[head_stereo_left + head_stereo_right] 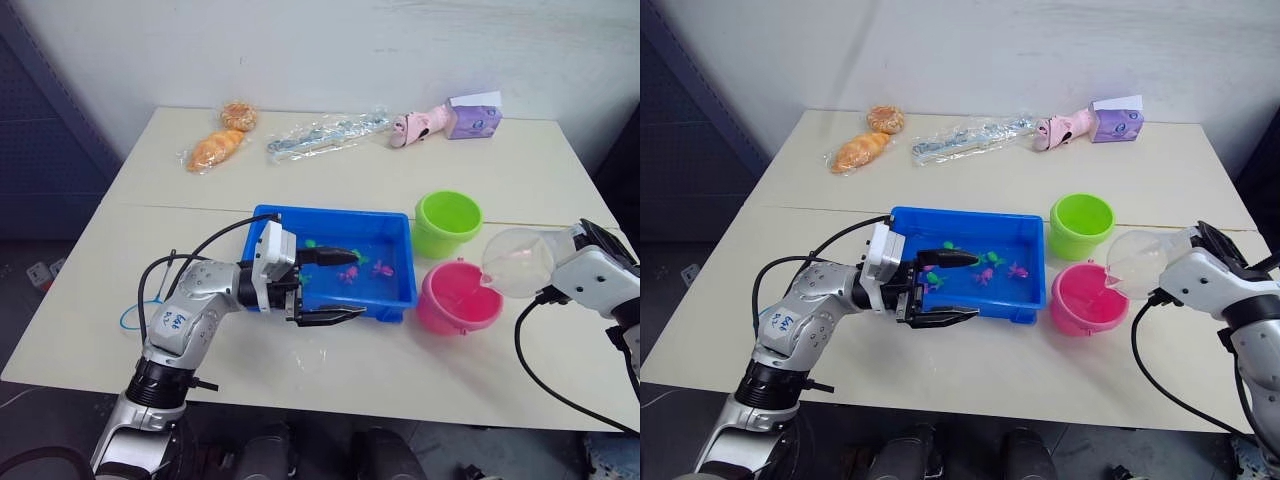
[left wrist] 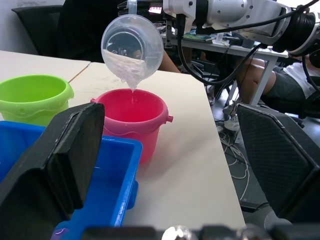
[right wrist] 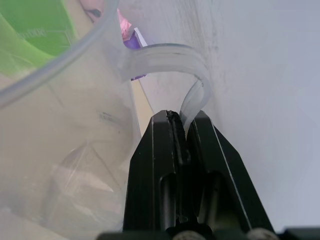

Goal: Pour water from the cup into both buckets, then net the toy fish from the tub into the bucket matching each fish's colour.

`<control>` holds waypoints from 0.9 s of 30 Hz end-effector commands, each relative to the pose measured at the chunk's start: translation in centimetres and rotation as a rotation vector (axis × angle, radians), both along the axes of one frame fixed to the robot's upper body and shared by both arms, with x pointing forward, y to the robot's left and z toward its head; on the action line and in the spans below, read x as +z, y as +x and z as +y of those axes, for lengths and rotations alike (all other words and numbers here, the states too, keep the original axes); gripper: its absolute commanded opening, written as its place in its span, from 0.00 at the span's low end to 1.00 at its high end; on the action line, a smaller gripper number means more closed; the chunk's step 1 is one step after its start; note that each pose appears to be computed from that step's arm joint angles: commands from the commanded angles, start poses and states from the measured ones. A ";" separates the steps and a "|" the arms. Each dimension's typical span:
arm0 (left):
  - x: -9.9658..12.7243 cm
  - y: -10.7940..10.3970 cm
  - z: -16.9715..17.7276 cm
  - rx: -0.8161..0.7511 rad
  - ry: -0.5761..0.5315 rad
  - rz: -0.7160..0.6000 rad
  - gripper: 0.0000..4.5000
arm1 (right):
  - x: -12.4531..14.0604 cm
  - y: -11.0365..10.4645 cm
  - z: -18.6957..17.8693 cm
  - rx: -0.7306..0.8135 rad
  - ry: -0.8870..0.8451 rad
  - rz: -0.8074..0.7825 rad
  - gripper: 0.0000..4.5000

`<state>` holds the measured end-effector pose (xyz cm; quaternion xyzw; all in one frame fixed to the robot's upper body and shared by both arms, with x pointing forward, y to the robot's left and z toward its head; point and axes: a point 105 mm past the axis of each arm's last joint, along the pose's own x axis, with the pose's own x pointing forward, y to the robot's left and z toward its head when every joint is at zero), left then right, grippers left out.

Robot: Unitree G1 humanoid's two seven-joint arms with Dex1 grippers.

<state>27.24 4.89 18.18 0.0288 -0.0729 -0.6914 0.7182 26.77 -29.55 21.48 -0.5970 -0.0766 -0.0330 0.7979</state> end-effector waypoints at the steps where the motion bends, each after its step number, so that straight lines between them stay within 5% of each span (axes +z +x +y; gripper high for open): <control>1: 0.5 -0.4 -0.1 -0.003 -0.012 -0.034 1.00 | 1.2 -0.2 0.5 0.023 -0.070 -0.058 0.01; 27: 0.0 -0.1 -0.3 0.010 -0.008 -0.060 1.00 | 1.8 -0.3 0.6 0.046 -0.164 -0.185 0.01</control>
